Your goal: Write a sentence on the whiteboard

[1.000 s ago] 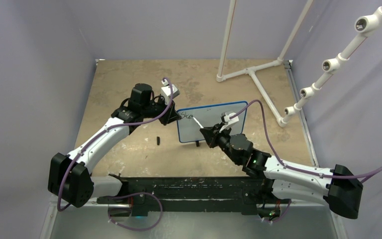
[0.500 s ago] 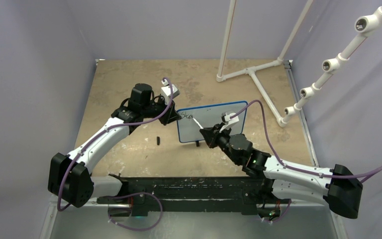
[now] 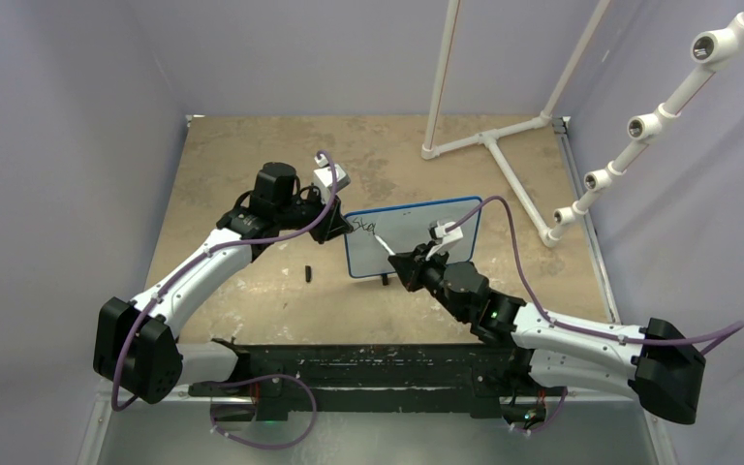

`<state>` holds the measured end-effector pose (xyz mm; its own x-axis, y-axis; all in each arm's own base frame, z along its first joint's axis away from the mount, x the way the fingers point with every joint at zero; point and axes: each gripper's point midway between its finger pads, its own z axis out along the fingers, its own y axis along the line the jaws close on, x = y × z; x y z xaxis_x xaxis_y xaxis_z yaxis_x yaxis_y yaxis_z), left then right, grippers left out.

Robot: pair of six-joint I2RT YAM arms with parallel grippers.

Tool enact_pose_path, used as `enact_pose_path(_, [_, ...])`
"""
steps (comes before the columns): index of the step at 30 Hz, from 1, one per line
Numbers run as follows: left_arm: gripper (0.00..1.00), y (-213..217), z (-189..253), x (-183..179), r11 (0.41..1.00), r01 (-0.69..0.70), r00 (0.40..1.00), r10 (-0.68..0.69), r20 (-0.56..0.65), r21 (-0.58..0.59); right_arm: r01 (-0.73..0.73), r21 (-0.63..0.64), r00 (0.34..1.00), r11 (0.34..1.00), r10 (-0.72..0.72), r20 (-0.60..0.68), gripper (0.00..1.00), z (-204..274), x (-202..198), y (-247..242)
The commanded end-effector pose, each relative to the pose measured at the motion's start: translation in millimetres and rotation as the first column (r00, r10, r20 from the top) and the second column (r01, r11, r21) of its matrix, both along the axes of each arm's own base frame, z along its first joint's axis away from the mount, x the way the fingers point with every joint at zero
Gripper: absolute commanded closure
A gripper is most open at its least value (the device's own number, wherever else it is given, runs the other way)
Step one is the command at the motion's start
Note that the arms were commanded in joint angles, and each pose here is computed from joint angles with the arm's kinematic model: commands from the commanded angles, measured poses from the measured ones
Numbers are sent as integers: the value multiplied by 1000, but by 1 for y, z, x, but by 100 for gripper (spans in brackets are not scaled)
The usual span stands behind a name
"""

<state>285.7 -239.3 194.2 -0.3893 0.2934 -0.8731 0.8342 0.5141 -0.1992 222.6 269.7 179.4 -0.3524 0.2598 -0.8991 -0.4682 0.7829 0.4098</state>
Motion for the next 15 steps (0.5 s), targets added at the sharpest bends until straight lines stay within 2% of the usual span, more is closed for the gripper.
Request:
enact_pose_path(1, [100,5,5,3,1000,-6,998,5,57,20,-1,-22,1000,1000,1,-16,100,-9,-1,-2])
enact_pose_path(8, [100,5,5,3,1000,-9,998,7,59,20,-15,-26,1000,1000,14,-18,100,-8,-2,-1])
enact_pose_path(15, [100,5,5,3,1000,-9,998,7,60,20,-62,40,997,997,59,58,100,21,-9,0])
